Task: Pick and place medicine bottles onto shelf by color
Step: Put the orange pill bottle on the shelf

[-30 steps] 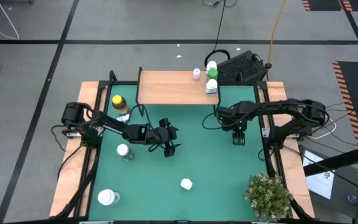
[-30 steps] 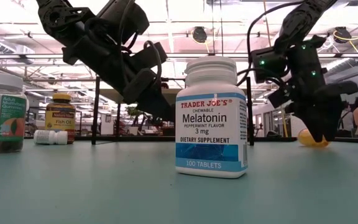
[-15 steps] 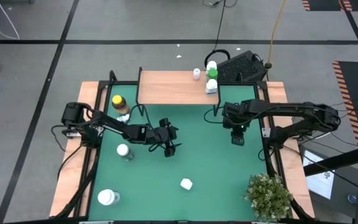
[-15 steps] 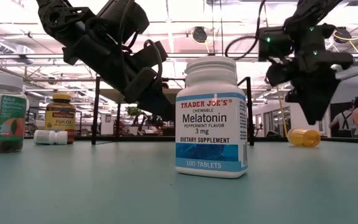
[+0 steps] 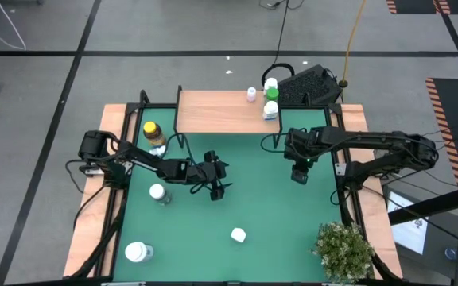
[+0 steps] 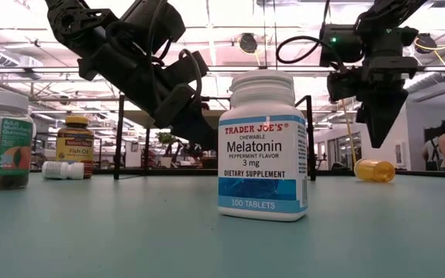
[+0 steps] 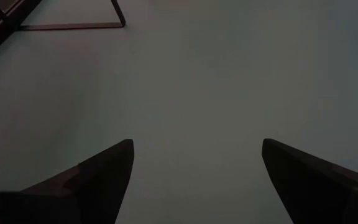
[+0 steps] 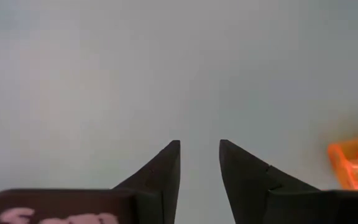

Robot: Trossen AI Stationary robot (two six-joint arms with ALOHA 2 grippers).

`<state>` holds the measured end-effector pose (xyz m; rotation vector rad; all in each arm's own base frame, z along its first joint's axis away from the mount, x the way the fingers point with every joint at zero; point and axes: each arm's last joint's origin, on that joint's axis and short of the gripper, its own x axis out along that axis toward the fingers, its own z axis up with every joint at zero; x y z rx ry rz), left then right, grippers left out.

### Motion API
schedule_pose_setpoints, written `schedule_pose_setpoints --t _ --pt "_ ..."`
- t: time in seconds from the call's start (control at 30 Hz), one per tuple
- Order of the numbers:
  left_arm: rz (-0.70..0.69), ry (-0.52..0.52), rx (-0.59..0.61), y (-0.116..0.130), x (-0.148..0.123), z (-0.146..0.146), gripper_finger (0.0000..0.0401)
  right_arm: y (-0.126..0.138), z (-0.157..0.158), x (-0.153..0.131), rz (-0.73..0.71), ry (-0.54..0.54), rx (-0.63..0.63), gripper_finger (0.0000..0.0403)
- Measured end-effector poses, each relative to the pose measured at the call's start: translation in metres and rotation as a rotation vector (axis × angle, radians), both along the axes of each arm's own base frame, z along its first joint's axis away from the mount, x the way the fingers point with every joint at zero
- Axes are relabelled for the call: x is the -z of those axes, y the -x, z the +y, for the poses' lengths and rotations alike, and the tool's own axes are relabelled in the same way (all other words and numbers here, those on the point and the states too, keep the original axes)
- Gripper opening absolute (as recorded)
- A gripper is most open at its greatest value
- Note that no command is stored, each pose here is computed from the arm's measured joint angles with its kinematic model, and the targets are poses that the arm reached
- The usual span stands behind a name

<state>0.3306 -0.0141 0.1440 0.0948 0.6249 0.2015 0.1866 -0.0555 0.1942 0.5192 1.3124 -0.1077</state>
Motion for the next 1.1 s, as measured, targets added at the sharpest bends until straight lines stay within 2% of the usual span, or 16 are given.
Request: schedule_pose_setpoints --t 0.23,0.43,0.53,0.77,0.93,1.0,1.1 --pt "0.001 0.002 0.001 0.000 0.000 0.000 0.0356 0.003 0.001 0.001 0.041 -0.023 0.045 0.0143" --pt "0.001 0.007 0.003 0.000 0.000 0.000 0.0356 0.007 0.004 0.001 0.085 -0.095 0.076 0.0174" --pt "0.001 0.007 0.003 0.000 0.000 0.000 0.0356 0.009 0.003 0.001 0.119 -0.099 0.138 0.0180" --pt "0.001 0.004 0.005 0.000 0.000 0.000 0.0356 0.012 -0.011 0.002 0.176 0.085 0.304 0.0180" --pt "0.004 -0.007 0.012 0.000 0.000 0.000 0.0356 0.017 -0.024 0.002 0.220 0.277 0.409 0.0180" --pt "0.006 -0.014 0.018 0.000 0.000 0.000 0.0356 0.018 -0.027 0.002 0.227 0.318 0.425 0.0181" --pt "0.008 -0.023 0.023 0.000 0.000 0.000 0.0356 0.017 -0.030 0.002 0.208 0.324 0.443 0.0187"
